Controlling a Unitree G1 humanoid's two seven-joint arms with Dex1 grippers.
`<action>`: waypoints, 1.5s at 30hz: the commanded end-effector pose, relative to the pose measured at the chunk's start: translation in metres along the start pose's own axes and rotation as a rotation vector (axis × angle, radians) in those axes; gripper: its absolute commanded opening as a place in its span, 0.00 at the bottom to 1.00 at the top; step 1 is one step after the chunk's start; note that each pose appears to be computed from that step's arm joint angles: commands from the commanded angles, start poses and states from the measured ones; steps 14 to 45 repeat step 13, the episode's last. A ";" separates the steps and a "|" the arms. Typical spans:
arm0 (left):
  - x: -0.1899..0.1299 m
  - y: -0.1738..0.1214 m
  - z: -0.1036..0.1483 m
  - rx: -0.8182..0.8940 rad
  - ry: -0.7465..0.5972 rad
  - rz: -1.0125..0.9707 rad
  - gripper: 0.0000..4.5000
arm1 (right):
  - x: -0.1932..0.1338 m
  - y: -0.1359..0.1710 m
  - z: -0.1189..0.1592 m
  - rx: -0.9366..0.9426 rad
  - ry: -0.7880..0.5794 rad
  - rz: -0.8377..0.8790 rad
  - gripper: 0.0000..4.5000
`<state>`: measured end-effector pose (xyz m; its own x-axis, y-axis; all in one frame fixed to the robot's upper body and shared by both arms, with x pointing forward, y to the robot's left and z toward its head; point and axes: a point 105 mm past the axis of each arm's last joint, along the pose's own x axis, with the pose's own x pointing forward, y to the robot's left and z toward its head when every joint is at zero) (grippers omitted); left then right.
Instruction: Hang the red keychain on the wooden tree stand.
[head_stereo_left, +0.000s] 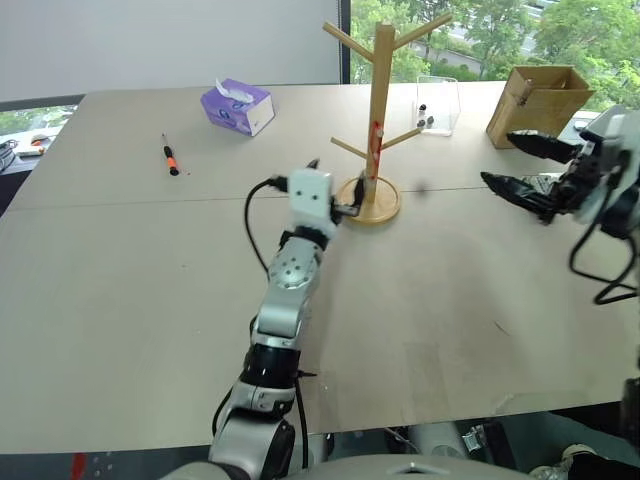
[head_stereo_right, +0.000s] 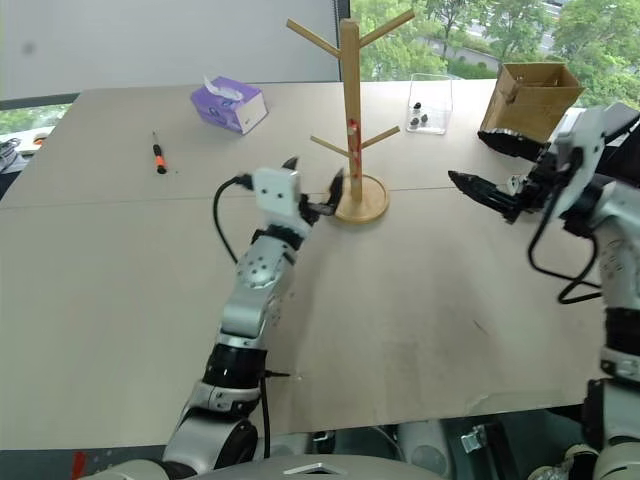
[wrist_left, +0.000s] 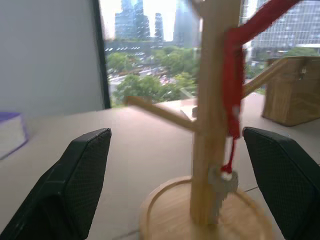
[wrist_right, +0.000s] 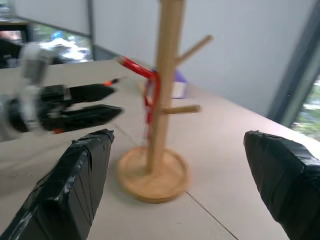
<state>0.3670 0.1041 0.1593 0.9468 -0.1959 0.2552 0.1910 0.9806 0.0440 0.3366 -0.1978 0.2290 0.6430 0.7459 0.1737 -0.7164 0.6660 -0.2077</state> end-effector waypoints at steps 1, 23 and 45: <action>-0.020 0.050 0.000 0.059 0.013 0.156 0.97 | 0.002 -0.016 -0.006 -0.081 -0.061 -0.264 1.00; -0.067 0.134 -0.018 0.155 0.080 0.350 0.97 | 0.008 -0.003 -0.100 -0.029 0.067 -0.710 1.00; -0.067 0.134 -0.018 0.155 0.080 0.350 0.97 | 0.008 -0.003 -0.100 -0.029 0.067 -0.710 1.00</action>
